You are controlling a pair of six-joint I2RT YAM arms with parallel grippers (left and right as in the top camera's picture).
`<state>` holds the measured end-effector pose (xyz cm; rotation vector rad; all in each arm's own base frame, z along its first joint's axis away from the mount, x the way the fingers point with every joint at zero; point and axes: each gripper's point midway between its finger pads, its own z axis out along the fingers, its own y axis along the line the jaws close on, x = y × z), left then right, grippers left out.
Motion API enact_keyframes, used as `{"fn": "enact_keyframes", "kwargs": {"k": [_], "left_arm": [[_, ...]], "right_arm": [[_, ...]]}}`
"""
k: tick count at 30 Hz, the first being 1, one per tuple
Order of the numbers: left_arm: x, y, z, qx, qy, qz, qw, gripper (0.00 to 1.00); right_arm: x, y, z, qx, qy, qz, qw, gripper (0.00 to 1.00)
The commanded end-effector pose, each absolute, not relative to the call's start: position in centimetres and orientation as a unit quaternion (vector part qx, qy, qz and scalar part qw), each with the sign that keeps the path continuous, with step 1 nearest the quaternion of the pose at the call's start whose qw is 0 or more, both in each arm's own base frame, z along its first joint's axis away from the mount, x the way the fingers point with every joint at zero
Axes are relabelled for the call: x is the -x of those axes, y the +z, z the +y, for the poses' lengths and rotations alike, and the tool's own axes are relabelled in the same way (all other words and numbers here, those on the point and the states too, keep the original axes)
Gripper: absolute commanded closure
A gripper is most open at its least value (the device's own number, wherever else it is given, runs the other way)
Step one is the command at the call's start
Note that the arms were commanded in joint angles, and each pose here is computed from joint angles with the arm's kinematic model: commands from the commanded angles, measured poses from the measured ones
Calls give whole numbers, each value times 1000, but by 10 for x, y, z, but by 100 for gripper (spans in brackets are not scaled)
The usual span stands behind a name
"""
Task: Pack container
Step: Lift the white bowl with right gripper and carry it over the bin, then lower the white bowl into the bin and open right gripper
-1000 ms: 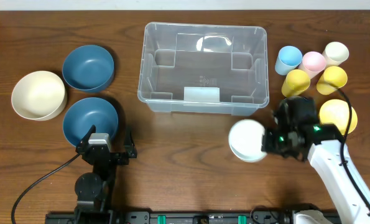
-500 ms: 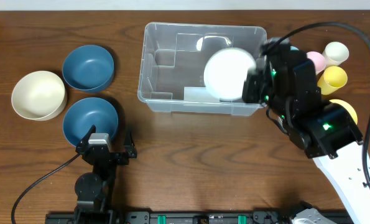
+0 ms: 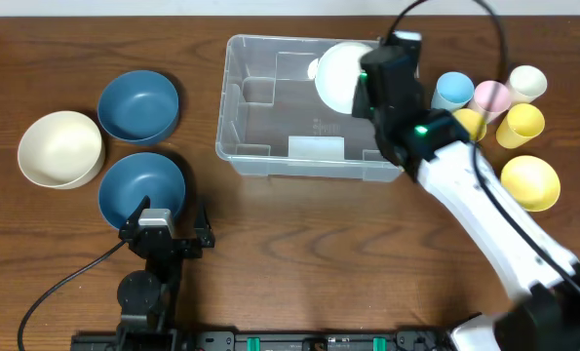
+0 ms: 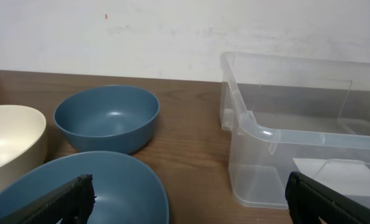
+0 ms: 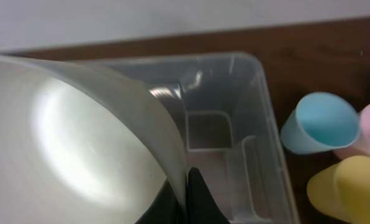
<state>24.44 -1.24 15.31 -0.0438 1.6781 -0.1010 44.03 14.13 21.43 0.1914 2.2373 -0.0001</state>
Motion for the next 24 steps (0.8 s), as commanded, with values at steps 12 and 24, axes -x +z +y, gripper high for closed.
{"fn": "enact_keyframes", "kwargs": {"k": [12,24], "left_arm": [[-244,136,-10,26,-40,760,648,2],[-244,136,-10,26,-40,760,648,2]], "right_arm": [[-491,121,105,-111,-42,914,388,99],[-504,50,115,-99,-45,929,355,99]]}}
